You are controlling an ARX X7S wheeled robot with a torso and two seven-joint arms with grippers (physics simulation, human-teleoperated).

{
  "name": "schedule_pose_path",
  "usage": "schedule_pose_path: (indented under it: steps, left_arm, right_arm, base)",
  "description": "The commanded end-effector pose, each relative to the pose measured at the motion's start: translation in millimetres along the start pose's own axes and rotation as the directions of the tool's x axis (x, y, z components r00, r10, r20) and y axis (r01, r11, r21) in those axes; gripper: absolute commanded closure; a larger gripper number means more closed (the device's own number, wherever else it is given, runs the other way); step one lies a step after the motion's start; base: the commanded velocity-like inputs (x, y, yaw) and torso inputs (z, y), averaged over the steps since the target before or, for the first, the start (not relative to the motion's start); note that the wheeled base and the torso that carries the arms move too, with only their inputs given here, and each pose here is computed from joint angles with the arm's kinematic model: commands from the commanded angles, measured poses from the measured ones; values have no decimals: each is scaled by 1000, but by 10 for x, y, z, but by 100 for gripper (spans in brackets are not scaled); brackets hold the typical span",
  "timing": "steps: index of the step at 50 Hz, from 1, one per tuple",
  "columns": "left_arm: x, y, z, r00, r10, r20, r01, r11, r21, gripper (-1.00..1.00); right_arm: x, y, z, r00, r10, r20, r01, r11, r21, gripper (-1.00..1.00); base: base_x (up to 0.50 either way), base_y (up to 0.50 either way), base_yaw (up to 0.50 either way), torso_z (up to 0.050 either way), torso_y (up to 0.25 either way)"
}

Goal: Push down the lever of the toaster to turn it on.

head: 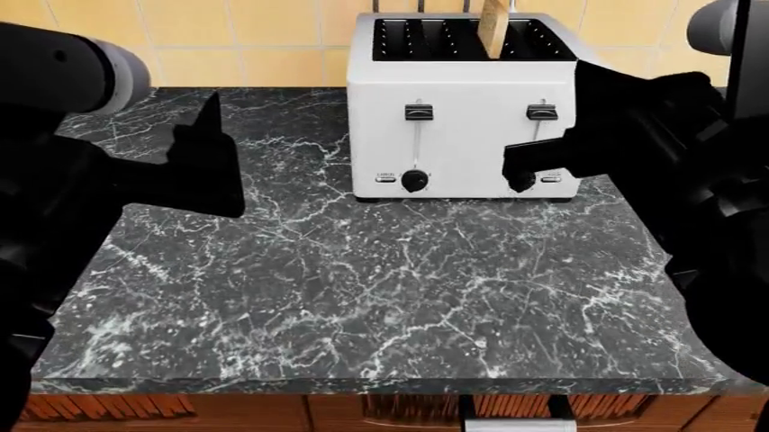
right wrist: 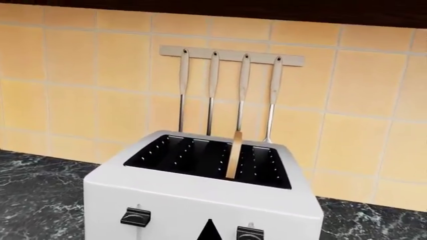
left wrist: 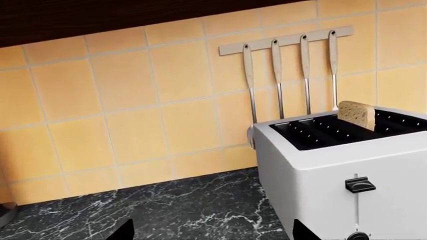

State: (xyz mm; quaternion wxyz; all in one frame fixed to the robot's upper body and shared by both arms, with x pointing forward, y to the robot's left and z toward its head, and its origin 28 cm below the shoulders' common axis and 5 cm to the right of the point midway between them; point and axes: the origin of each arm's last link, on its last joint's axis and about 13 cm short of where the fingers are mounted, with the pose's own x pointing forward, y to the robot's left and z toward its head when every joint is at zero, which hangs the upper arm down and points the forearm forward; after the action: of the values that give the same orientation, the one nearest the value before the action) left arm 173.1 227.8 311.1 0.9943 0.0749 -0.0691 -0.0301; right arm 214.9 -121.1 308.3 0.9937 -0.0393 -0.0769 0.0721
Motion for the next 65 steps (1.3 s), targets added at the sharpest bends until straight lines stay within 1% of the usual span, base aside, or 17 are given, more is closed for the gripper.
schedule_pose_path:
  steps: [1, 5, 13, 17, 20, 22, 27, 33, 36, 39, 43, 54, 65]
  left_arm:
    - [14, -7, -13, 1000, -2, -3, 2, 1000, 0, -100]
    - [13, -1, -4, 1000, -4, -4, 4, 1000, 0, -100]
    - [-1, -7, -29, 1000, -5, -7, 5, 1000, -1, -100]
    - [-14, -19, -114, 1000, -4, -7, 4, 1000, -1, -100]
    - [-6, -18, -78, 1000, -5, -8, 5, 1000, 0, -100]
    - [-10, -22, -106, 1000, -4, -8, 4, 1000, 0, -100]
    - [14, -16, -23, 1000, -5, -7, 5, 1000, 2, -100]
    - [23, -13, -13, 1000, -4, -6, 4, 1000, 1, -100]
    - [19, -14, -18, 1000, -4, -6, 4, 1000, 0, -100]
    - [13, -24, -45, 1000, -7, -5, 7, 1000, 1, -100]
    - [16, -15, -13, 1000, -6, -7, 6, 1000, 1, -100]
    - [36, -23, -18, 1000, -5, -9, 5, 1000, -1, -100]
    - [36, -14, -23, 1000, -4, -9, 4, 1000, 0, -100]
  right_arm:
    - [68, -20, 90, 1000, -3, 22, 3, 1000, -8, 100]
    - [83, -40, 96, 1000, -11, 24, 11, 1000, -11, 100]
    - [152, -119, 57, 999, -46, -3, 46, 999, 12, 100]
    - [168, -147, 4, 998, -61, -21, 61, 998, 16, 100]
    - [163, -152, -26, 997, -66, -32, 67, 998, 17, 100]
    - [160, -153, -32, 997, -68, -35, 68, 998, 17, 100]
    - [160, -162, -30, 996, -75, -39, 76, 997, 16, 100]
    - [198, -164, -37, 996, -75, -42, 75, 997, 17, 100]
    - [246, -166, -49, 996, -74, -41, 74, 997, 10, 100]
    - [360, -202, -98, 995, -87, -53, 88, 996, 3, 100]
    - [488, -244, -201, 991, -106, -81, 107, 994, 6, 100]
    - [516, -216, -203, 992, -91, -84, 91, 996, -4, 100]
    - [615, -227, -230, 992, -94, -88, 94, 996, -7, 100]
  base:
    - [0, 0, 0, 0, 0]
    - [0, 0, 0, 0, 0]
    - [0, 0, 0, 0, 0]
    - [0, 0, 0, 0, 0]
    - [0, 0, 0, 0, 0]
    - [0, 0, 0, 0, 0]
    - [0, 0, 0, 0, 0]
    - [0, 0, 0, 0, 0]
    - [0, 0, 0, 0, 0]
    - [0, 0, 0, 0, 0]
    - [0, 0, 0, 0, 0]
    - [0, 0, 0, 0, 0]
    - [0, 0, 0, 0, 0]
